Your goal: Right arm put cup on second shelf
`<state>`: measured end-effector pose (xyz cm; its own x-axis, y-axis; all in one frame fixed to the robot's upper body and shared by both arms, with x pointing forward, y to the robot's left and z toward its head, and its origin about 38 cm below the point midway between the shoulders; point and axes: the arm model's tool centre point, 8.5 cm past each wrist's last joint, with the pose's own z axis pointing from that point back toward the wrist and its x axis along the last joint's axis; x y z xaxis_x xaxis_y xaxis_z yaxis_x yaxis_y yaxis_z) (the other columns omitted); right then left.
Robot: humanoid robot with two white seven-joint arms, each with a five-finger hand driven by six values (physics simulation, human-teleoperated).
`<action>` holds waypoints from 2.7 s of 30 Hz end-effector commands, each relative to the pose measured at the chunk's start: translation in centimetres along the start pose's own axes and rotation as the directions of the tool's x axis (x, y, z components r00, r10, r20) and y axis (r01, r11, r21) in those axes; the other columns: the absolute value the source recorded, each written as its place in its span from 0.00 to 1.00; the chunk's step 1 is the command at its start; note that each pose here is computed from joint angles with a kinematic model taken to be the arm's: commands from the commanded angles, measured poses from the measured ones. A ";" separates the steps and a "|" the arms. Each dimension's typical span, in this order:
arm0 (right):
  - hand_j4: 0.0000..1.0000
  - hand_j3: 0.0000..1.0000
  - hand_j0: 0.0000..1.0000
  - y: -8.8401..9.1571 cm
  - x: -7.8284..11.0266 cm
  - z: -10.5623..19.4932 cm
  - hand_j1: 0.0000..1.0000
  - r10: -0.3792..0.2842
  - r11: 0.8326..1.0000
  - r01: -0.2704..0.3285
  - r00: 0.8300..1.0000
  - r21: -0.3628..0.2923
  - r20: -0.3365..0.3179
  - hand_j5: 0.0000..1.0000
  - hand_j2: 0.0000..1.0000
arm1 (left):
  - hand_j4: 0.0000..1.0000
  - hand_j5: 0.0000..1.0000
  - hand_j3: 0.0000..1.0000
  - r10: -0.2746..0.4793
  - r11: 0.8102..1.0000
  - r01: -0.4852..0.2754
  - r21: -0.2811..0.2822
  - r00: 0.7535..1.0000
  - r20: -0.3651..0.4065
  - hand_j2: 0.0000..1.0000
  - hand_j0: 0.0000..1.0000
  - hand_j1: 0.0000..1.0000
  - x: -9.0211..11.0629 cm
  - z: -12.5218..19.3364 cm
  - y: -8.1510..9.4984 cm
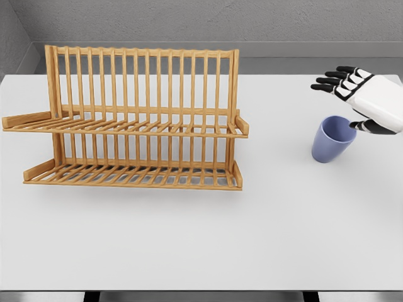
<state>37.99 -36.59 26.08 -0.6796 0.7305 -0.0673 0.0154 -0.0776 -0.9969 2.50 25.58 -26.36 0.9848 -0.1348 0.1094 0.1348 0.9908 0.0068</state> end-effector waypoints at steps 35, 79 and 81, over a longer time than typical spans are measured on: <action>1.00 1.00 1.00 2.0 -2.1 -3.3 1.00 0.019 0.873 -0.029 0.999 0.486 0.026 1.00 1.00 | 1.00 1.00 1.00 0.000 1.000 0.000 0.000 1.000 0.001 1.00 1.00 1.00 0.0 0.0 0.0; 0.75 0.75 0.75 3.9 -2.4 -4.4 0.75 -0.015 0.854 0.007 1.000 0.520 0.012 0.75 0.75 | 1.00 1.00 1.00 0.000 1.000 0.000 0.000 1.000 0.001 1.00 1.00 1.00 0.0 0.0 0.0; 0.75 0.75 0.75 3.9 -2.3 -4.4 0.75 -0.015 0.854 0.006 1.000 0.520 0.013 0.75 0.75 | 1.00 1.00 1.00 0.000 1.000 0.000 0.000 1.000 0.001 1.00 1.00 1.00 0.0 0.0 0.0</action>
<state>42.94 -35.58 22.22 -0.6907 0.7209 -0.0566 -0.3693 -0.4189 -0.8295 2.50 25.58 -26.36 0.9848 -0.1348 0.1096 0.1348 0.9908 0.0068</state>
